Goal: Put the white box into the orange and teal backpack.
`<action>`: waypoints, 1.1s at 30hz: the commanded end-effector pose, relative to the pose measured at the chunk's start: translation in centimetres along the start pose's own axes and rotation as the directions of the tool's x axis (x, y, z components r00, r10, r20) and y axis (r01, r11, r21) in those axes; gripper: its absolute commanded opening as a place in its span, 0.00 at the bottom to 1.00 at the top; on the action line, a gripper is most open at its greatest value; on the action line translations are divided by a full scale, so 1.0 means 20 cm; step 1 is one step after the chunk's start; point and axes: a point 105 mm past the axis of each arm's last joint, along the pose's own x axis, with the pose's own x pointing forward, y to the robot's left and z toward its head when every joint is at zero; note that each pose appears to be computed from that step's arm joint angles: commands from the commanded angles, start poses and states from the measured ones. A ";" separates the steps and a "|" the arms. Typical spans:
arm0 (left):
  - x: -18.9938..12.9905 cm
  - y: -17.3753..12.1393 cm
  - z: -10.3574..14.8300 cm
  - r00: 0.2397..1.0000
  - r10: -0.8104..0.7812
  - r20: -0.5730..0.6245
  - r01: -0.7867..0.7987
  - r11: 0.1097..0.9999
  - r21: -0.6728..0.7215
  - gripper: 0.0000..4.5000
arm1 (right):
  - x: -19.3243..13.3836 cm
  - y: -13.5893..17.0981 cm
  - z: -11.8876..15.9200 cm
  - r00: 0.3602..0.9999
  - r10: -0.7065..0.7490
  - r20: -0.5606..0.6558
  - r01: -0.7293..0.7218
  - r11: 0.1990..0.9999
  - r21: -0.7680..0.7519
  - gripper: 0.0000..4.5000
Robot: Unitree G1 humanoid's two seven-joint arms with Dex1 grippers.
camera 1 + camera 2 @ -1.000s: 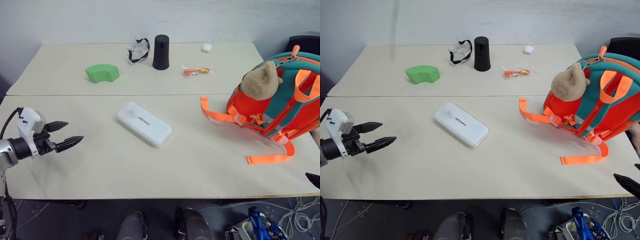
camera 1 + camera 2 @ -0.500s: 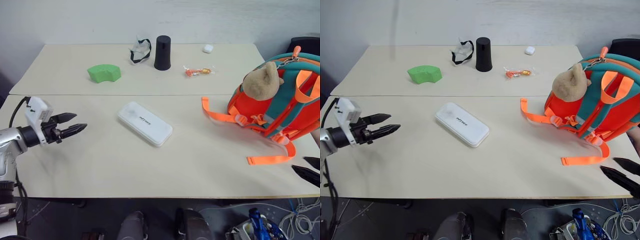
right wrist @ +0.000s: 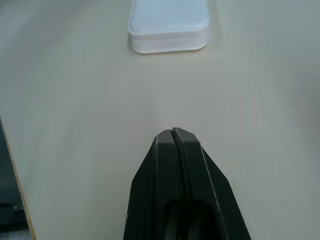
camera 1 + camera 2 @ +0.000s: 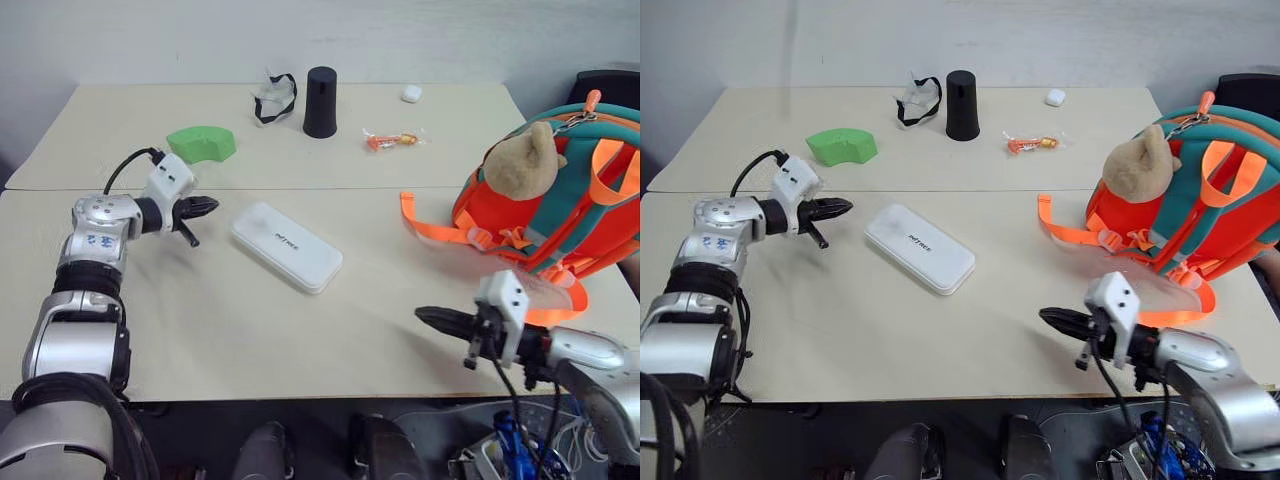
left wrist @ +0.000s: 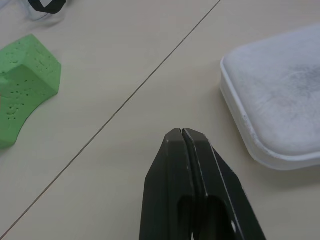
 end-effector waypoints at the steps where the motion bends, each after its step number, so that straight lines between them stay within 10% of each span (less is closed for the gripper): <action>1: 0.06 -0.03 0.03 1.000 -0.016 0.002 0.016 1.000 0.026 0.00 | 0.07 -0.04 0.03 0.999 -0.049 0.013 0.050 0.998 -0.043 0.00; 15: 0.19 -0.32 0.08 0.947 -0.321 0.030 0.316 0.942 0.110 0.00 | 0.21 -0.27 0.01 0.977 -0.211 -0.032 0.203 0.965 -0.165 0.00; 33: -0.02 -0.69 0.07 0.830 -0.554 0.061 0.541 0.828 0.147 0.00 | 0.17 -0.34 0.02 0.955 -0.296 -0.009 0.292 0.947 -0.134 0.00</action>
